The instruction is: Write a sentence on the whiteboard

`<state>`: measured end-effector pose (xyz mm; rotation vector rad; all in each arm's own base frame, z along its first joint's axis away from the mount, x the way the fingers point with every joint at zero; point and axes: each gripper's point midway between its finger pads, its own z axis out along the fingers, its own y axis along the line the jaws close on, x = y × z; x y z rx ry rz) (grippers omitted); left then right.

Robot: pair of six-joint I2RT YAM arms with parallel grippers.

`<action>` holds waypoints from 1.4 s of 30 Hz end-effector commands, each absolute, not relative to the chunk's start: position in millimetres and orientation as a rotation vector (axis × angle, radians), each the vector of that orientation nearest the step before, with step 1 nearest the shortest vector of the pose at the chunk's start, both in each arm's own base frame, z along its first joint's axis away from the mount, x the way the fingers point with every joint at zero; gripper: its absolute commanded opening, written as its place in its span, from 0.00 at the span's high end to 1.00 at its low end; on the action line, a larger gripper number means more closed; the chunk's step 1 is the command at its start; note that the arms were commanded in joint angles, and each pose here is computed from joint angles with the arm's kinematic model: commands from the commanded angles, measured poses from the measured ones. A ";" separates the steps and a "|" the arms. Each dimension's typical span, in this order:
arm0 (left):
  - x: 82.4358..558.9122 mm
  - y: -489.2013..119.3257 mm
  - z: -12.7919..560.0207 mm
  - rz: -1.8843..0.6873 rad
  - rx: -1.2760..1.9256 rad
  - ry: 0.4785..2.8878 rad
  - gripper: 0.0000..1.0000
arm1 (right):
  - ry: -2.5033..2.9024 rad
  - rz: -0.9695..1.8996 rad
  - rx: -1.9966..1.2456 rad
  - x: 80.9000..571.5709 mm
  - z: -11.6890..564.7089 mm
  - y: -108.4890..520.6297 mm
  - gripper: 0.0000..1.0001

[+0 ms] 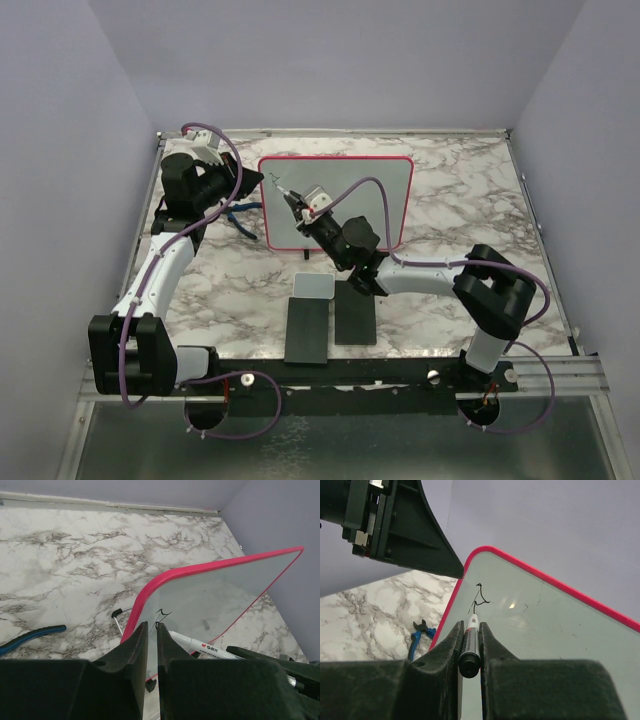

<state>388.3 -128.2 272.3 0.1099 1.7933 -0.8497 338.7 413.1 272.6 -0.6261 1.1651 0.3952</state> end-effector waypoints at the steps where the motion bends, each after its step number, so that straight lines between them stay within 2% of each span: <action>1: 384.6 -131.3 276.9 -0.864 0.139 1.770 0.87 | 1.165 0.351 -0.578 341.3 279.1 396.1 0.99; 42: 384.6 -131.5 277.3 -0.866 0.140 1.768 0.87 | 1.171 0.404 -0.651 341.8 264.7 425.8 0.99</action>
